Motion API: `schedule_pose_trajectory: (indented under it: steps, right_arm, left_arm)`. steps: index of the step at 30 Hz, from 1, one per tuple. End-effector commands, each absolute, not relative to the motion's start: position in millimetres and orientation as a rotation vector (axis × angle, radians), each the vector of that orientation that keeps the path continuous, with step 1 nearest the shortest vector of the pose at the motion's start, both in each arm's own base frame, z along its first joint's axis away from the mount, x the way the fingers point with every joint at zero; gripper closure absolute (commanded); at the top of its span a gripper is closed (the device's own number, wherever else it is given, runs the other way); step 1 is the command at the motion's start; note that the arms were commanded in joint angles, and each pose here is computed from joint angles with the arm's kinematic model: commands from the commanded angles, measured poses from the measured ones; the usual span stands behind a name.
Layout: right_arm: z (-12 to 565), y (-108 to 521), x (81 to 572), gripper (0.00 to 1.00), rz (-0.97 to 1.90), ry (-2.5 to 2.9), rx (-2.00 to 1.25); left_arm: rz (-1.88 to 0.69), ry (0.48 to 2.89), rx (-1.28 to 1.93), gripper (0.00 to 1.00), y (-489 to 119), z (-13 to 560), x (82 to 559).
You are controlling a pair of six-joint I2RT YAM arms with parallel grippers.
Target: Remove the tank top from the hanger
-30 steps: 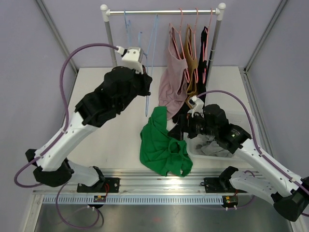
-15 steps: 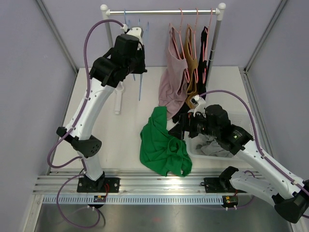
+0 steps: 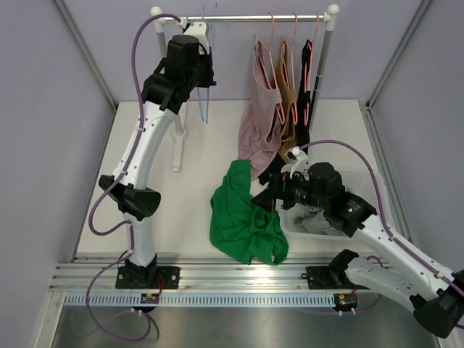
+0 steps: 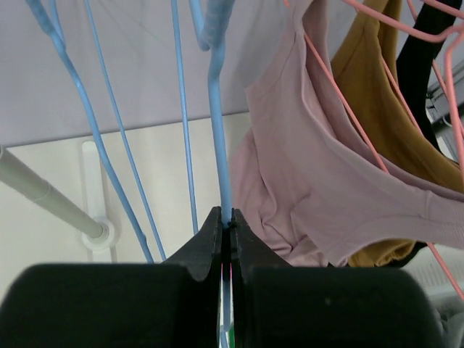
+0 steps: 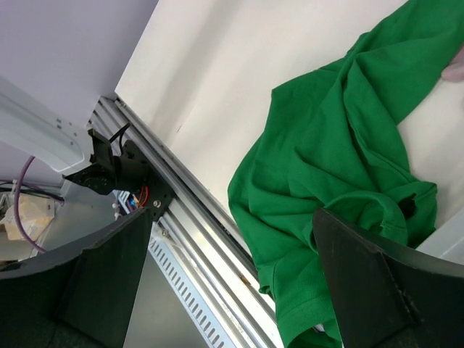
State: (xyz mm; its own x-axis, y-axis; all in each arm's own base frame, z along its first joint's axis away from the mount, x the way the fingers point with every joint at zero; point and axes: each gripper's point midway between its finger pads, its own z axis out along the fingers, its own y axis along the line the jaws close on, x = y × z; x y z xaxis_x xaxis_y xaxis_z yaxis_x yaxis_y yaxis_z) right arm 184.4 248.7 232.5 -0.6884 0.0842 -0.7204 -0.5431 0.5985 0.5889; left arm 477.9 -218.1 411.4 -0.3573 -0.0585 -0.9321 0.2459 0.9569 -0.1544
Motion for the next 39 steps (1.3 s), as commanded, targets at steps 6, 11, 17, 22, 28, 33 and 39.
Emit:
schedule_pose_trajectory:
  steps: [6,11,17,22,28,33,39]
  right_arm:
    - [245.6,265.8,179.5,0.0,1.231,1.991,-0.42]
    - [235.7,267.2,175.4,0.01,1.254,1.996,-0.432]
    - [234.5,271.1,170.1,0.01,1.3,1.984,-0.459]
    - [237.0,271.7,165.3,0.0,1.322,1.978,-0.479]
    - [238.6,272.2,159.0,0.01,1.368,1.961,-0.475]
    - [236.9,270.3,156.7,0.01,1.372,1.964,-0.467]
    - [236.0,268.3,153.9,0.01,1.379,1.966,-0.461]
  left_arm:
    - [-0.368,1.718,0.158,1.0,-222.9,445.3,520.4]
    - [-0.391,1.713,0.125,1.0,-217.6,439.4,536.6]
    - [-0.376,1.778,0.121,1.0,-215.3,413.1,547.5]
    - [-0.366,1.863,0.101,1.0,-205.0,396.0,540.3]
    - [-0.37,1.924,0.105,1.0,-196.6,385.5,532.7]
    - [-0.366,1.951,0.102,1.0,-192.0,382.6,527.5]
    - [-0.401,1.938,0.115,1.0,-192.9,393.6,519.3]
